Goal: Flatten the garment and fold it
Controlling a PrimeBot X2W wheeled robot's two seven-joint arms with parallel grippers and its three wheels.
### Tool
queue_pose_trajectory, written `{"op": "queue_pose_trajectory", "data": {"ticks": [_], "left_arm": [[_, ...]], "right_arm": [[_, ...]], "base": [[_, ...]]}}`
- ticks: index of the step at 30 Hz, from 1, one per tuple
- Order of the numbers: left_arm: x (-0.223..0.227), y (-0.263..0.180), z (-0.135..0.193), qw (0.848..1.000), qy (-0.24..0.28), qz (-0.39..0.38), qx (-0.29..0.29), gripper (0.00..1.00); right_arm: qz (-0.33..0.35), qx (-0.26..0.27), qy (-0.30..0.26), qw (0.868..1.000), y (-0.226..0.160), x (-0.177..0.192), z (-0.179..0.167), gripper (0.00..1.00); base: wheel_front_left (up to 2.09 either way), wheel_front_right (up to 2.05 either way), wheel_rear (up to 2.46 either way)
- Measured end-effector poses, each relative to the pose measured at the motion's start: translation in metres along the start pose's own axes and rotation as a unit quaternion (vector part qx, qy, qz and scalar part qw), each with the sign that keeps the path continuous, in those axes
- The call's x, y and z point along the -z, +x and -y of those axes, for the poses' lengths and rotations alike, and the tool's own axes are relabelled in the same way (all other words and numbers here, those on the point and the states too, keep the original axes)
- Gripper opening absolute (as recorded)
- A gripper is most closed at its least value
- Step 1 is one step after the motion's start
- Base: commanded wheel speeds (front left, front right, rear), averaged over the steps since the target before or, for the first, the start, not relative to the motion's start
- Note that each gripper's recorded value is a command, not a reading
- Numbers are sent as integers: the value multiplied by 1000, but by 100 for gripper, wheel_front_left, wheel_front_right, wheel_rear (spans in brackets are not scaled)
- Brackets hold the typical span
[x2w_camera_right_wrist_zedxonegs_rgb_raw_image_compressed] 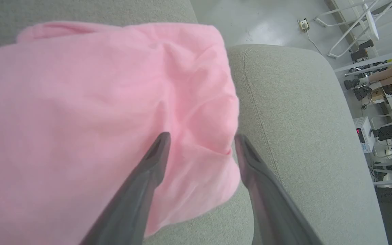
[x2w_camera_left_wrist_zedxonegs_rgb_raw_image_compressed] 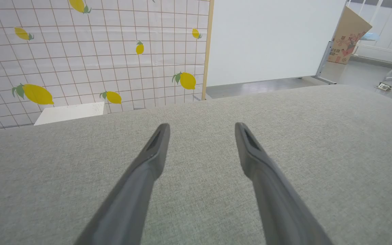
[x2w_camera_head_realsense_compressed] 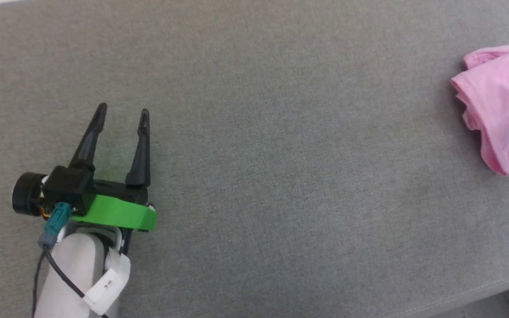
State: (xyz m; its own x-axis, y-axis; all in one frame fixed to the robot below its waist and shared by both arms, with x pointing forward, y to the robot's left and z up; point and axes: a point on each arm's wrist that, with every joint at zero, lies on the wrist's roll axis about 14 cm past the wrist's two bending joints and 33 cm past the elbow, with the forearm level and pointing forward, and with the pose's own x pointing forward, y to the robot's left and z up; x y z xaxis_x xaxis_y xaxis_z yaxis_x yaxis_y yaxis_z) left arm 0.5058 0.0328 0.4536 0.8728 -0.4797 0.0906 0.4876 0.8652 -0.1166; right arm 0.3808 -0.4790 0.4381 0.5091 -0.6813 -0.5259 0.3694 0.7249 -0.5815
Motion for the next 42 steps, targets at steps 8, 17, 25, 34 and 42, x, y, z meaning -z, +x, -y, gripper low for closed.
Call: {"op": "queue_pose_trajectory", "data": {"ticks": [8, 17, 25, 34, 42], "left_arm": [[-21, -21, 9, 1000, -19, 5, -22, 100], [-45, -60, 4, 998, -19, 9, -64, 100], [-63, -93, -3, 995, -14, 21, -95, 100], [-83, -131, -19, 989, -10, 41, -141, 100], [-92, -158, -27, 983, -5, 52, -174, 100]], "right_arm": [[87, -15, 59, 994, -22, -18, 4, 100], [303, -83, 201, 928, -85, -82, -25, 100], [406, -175, 240, 864, -153, -99, -75, 100], [428, -263, 219, 837, -206, -83, -131, 100], [435, -286, 204, 829, -228, -71, -145, 100]], "base": [[0, 0, 0], [0, 0, 0], [0, 0, 0], [0, 0, 0], [0, 0, 0]]}}
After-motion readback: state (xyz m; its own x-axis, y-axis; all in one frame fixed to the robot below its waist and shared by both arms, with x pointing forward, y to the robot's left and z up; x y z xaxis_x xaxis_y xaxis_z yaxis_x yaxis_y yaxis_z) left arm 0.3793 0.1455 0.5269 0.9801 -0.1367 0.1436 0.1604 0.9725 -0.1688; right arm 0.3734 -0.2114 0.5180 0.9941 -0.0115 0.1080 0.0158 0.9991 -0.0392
